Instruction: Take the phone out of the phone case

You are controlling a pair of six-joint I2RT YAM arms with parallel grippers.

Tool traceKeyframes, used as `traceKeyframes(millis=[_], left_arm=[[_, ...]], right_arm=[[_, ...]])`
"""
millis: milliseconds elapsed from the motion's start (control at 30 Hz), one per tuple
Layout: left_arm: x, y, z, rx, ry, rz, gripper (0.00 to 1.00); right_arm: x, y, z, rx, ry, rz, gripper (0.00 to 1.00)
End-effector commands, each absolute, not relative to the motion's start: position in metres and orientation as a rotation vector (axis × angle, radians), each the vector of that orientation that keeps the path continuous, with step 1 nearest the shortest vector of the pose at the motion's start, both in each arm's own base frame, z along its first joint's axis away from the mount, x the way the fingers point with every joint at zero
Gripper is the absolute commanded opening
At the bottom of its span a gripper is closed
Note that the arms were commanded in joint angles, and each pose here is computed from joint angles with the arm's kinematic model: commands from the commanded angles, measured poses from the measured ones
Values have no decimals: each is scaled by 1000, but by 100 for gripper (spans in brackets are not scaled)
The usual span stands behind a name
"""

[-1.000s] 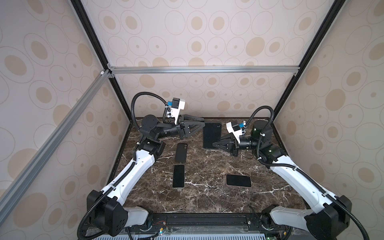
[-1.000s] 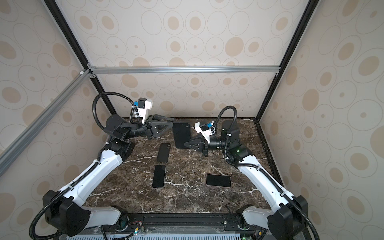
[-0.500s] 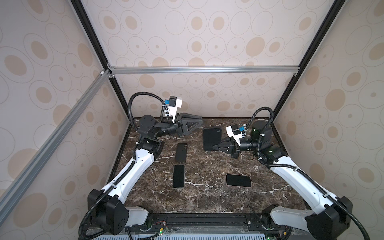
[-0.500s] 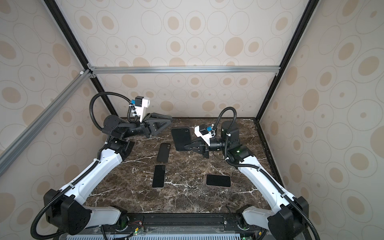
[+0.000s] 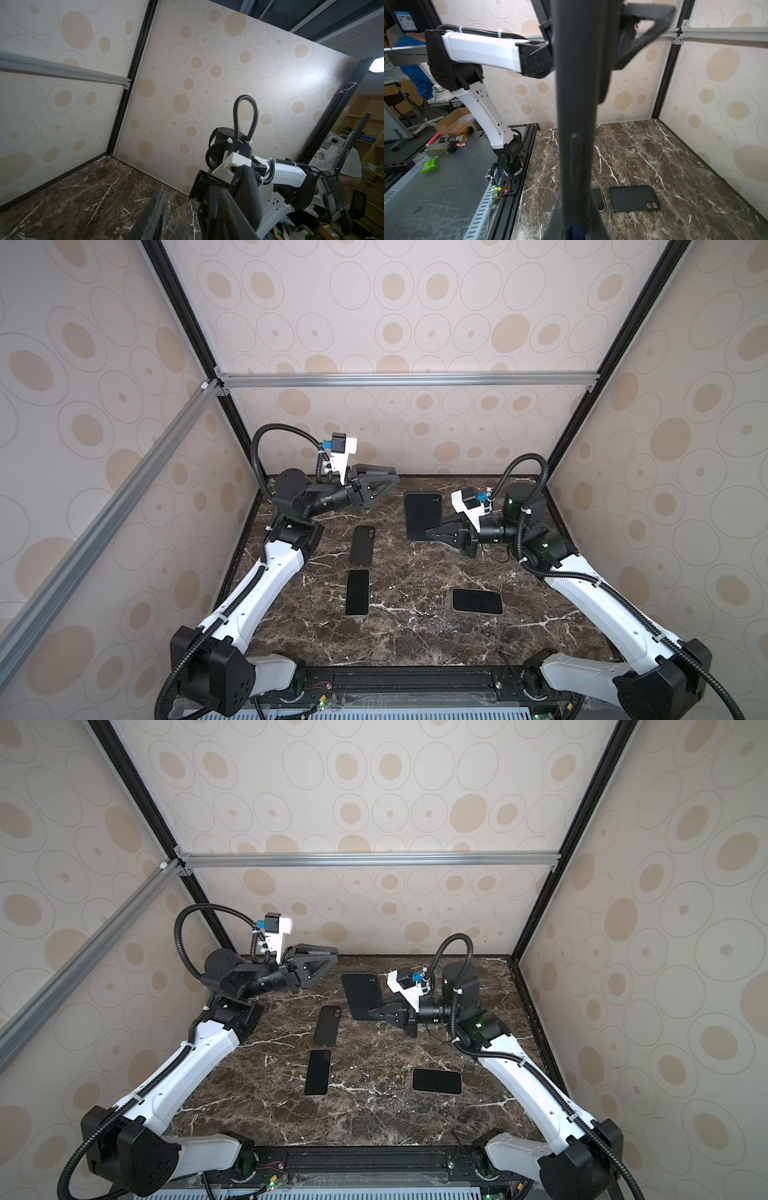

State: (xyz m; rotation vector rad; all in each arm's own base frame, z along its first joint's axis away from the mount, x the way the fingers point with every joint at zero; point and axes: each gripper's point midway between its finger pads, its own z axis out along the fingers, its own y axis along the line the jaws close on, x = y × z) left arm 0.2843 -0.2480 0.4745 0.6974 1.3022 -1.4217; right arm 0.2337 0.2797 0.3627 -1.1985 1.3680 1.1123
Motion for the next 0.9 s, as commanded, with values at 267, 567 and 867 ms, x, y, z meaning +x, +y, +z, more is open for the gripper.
traceKeyframes(millis=[267, 567, 867], left_arm=[[240, -261, 491, 896, 1182, -1428, 46], [243, -268, 485, 917, 1210, -1446, 37], [250, -268, 482, 891, 1232, -1434, 21]], right_arm=[[232, 282, 383, -1224, 1243, 1070, 0], [226, 284, 385, -1259, 1214, 1081, 0], [216, 285, 384, -1307, 1145, 1070, 0]])
